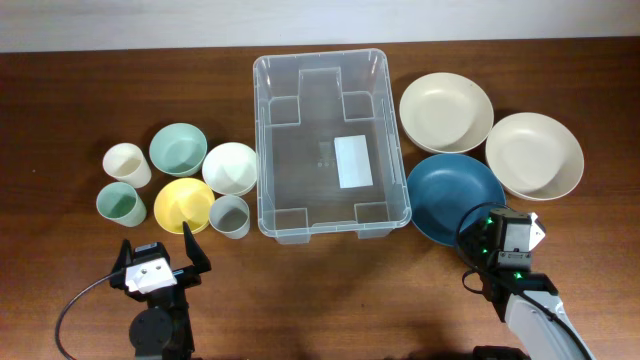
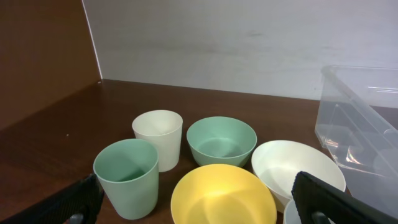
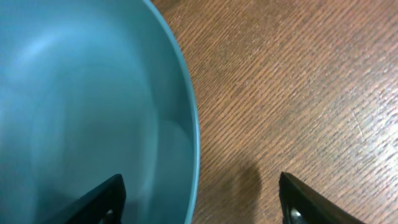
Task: Pack container
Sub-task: 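Lower the right gripper and pinch the teal plate's rim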
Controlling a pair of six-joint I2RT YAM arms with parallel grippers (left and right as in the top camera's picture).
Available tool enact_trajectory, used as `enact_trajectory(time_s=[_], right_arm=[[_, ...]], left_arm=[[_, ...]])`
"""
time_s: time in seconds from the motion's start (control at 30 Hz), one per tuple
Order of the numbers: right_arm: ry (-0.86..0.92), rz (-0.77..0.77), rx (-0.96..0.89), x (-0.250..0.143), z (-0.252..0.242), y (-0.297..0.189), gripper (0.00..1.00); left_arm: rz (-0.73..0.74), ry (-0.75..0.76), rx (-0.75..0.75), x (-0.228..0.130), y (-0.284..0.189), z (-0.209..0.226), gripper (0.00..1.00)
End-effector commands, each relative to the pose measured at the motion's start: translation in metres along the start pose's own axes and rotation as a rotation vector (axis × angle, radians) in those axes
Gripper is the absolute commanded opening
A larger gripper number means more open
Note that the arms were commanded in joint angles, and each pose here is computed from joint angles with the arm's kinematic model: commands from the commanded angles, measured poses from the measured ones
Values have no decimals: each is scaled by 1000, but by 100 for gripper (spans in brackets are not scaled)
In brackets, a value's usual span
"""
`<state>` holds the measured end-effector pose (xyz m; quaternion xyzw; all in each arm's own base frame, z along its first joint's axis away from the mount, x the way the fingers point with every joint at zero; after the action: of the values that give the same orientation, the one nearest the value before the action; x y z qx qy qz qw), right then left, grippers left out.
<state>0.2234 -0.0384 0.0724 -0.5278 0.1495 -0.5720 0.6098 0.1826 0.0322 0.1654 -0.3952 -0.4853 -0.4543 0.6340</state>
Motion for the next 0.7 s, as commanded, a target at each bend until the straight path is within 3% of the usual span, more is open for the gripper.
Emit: enact_trajectory(time_s=[0.0,0.67], right_arm=[[4,-3,10,3,7,0,68],[9,-23,26,7,10,1,47]], left_arm=[[3,-9,3,-1,0,0,99],[3,-9,3,-1,0,0,99]])
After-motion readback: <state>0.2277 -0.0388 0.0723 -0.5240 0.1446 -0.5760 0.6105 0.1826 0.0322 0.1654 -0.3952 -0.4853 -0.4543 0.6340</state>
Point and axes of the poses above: each gripper's point midway between its finger pads, its own y axis out along the fingers, its own z axis along the line the jaws close on, x = y × z, the point moved 6 cm from there along -y, back along the fingers, and after that the axes turned 13 degrees about y, right-handed, at the moved point
